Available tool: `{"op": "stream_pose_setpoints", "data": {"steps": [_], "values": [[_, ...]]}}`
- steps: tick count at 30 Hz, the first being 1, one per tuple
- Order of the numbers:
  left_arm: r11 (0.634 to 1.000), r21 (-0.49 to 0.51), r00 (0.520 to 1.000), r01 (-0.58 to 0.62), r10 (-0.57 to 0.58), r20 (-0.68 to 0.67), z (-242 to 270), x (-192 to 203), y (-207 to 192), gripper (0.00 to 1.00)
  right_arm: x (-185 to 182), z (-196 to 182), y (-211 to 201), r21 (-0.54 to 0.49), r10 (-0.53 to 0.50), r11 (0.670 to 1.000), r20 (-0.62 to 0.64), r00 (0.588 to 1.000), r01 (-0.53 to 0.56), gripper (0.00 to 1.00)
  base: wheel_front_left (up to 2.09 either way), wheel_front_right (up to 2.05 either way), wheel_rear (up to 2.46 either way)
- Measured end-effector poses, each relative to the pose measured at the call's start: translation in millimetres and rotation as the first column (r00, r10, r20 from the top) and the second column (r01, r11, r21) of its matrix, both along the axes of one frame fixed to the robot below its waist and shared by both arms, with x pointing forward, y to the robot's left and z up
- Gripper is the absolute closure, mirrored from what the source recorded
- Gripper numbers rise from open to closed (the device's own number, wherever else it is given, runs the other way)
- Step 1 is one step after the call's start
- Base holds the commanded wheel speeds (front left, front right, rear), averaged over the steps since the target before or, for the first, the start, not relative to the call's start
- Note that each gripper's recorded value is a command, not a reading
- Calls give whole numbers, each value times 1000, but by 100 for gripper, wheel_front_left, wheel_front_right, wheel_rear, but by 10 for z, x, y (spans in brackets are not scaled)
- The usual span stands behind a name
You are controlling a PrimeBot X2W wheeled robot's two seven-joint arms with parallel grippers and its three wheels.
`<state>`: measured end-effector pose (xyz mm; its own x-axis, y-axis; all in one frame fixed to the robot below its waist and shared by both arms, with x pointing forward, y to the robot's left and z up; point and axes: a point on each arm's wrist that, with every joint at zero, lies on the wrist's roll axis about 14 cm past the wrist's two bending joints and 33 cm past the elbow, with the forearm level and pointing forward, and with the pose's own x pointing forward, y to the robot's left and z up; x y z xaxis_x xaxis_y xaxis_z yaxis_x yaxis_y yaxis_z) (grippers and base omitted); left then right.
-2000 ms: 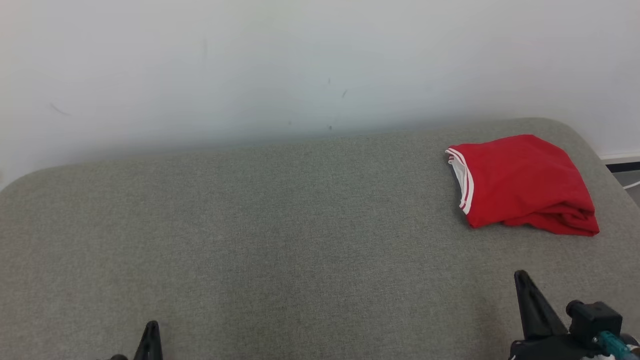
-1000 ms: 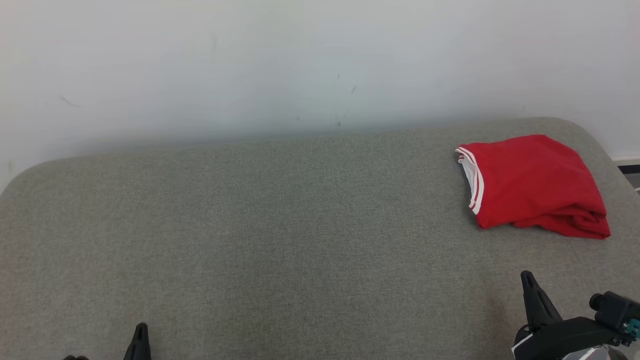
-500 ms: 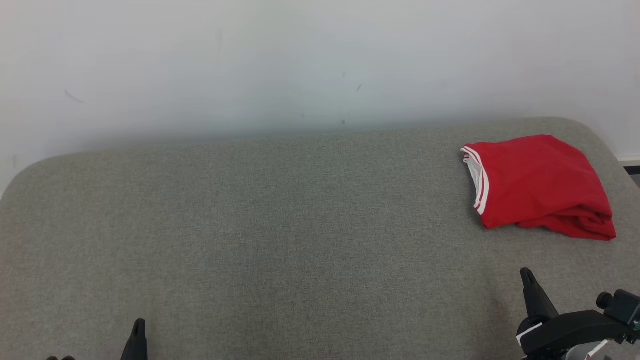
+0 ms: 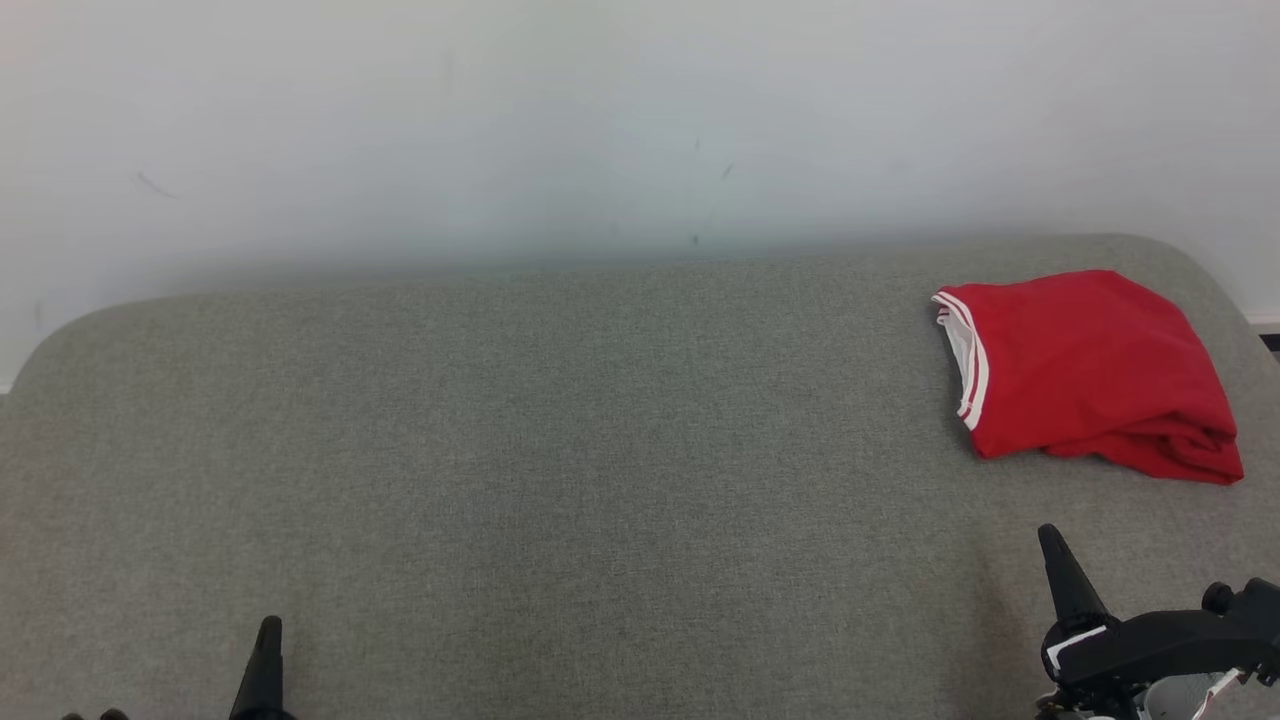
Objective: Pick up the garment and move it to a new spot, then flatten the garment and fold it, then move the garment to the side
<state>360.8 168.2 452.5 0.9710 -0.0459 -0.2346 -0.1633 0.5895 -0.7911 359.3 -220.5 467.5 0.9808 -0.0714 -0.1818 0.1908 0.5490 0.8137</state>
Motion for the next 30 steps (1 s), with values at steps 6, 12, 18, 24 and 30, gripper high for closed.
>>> {"op": "stream_pose_setpoints", "data": {"steps": [6, 12, 18, 24, 30], "values": [[995, -99, 1000, -19, 20, 3, 11, 9, 25, 100, 10, -18, 28, 88, -7, 996, 2, 1000, 7, 100, 0, 0, 0], [982, -185, 999, -36, 38, 10, 36, 36, 46, 100, 46, -1, 48, 172, -9, 985, 14, 1000, 7, 100, 0, 0, 0], [959, -277, 998, -56, 66, 25, 89, 82, 87, 100, 83, 19, 73, 257, -18, 966, 31, 999, 9, 100, 0, 0, 0], [930, -363, 996, -64, 82, 32, 111, 90, 106, 100, 94, 14, 93, 340, -27, 940, 38, 999, 13, 100, 0, 0, 0], [894, -443, 993, -73, 106, 50, 169, 124, 142, 100, 150, 73, 117, 422, -36, 906, 66, 997, 5, 100, 0, 0, 0]]}}
